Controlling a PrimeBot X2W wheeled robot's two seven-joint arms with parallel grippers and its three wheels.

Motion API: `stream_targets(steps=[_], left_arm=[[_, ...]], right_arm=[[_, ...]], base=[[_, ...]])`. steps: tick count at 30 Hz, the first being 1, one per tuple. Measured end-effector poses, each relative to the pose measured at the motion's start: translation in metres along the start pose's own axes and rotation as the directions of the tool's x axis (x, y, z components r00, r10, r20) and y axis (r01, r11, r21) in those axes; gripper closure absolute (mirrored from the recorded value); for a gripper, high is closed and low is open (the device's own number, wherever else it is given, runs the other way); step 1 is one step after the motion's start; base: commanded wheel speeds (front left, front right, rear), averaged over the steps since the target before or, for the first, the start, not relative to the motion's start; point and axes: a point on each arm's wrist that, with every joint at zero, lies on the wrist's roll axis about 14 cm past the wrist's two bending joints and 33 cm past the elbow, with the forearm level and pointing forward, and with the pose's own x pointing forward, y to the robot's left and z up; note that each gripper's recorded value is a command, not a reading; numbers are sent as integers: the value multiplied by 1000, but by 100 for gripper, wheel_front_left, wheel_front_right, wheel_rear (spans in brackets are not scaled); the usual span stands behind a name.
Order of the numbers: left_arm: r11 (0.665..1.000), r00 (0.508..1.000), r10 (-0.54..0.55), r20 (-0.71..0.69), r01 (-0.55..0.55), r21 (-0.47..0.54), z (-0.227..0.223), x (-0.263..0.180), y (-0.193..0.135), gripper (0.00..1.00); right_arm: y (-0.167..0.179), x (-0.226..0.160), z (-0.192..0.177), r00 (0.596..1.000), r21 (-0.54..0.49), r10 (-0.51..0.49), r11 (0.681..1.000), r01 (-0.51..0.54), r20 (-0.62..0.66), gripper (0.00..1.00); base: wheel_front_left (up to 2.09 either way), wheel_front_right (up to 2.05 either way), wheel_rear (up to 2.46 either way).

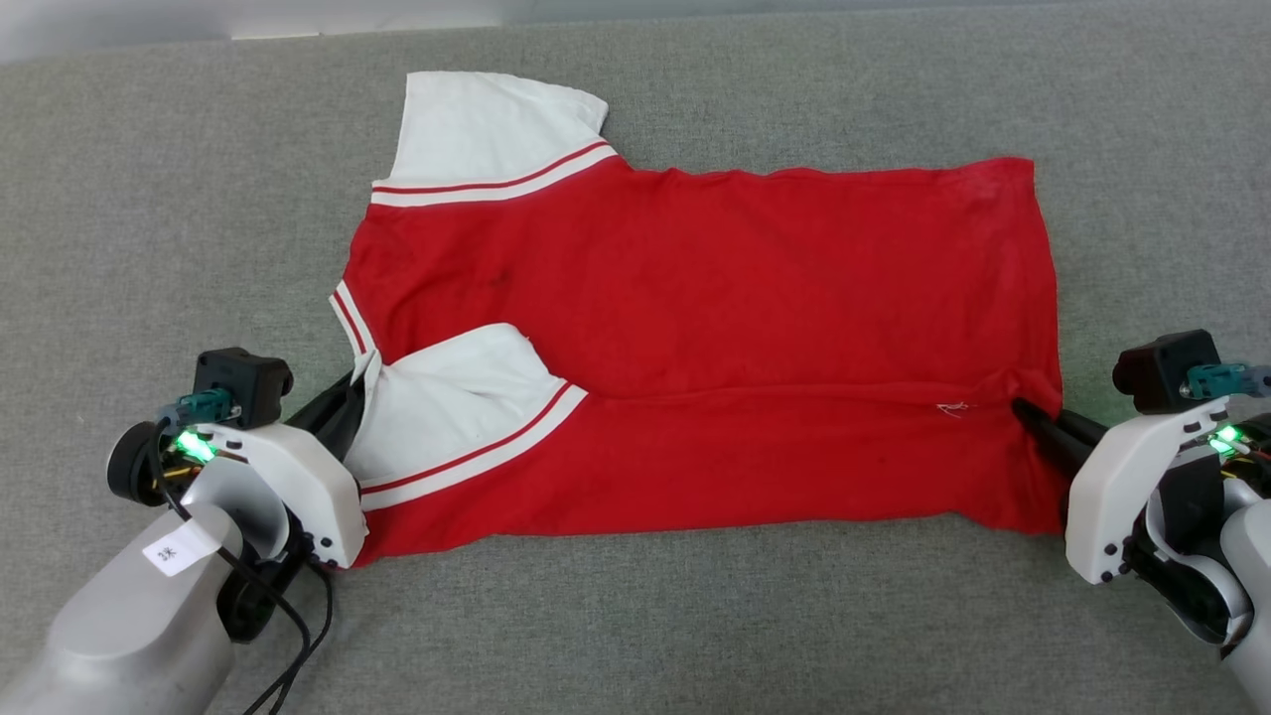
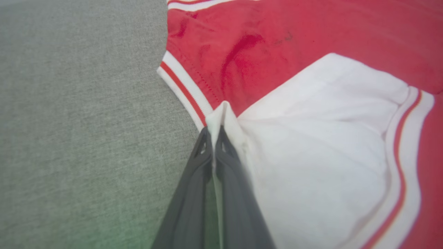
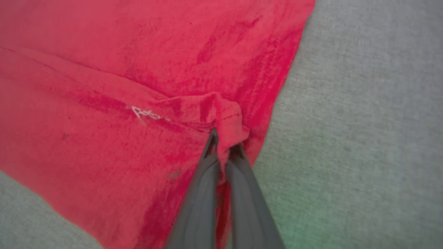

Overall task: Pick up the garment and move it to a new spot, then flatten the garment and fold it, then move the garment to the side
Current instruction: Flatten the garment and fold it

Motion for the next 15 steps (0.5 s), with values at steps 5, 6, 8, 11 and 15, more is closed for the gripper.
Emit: stream_targets(steps=[5,6,8,11,15], left_arm=[[1000,1000,6,12,-6,0,2,-1,2,47],[1000,1000,7,29,-7,5,7,-2,3,0],[1000,998,14,62,-15,18,20,-6,8,0],[998,994,33,105,-39,55,47,-16,20,0],[991,993,47,109,-61,123,85,-34,33,0]], right_arm=[[4,-2,5,1000,-4,10,1000,-10,17,72],[6,-3,7,1000,-9,15,1000,-15,25,4],[10,-7,15,998,-17,24,1000,-23,55,0],[13,-15,28,995,-34,33,999,-30,98,0],[13,-27,33,993,-43,33,999,-28,116,0]], base=[[0,0,0],[0,0,0],[0,0,0],[0,0,0],[0,0,0]])
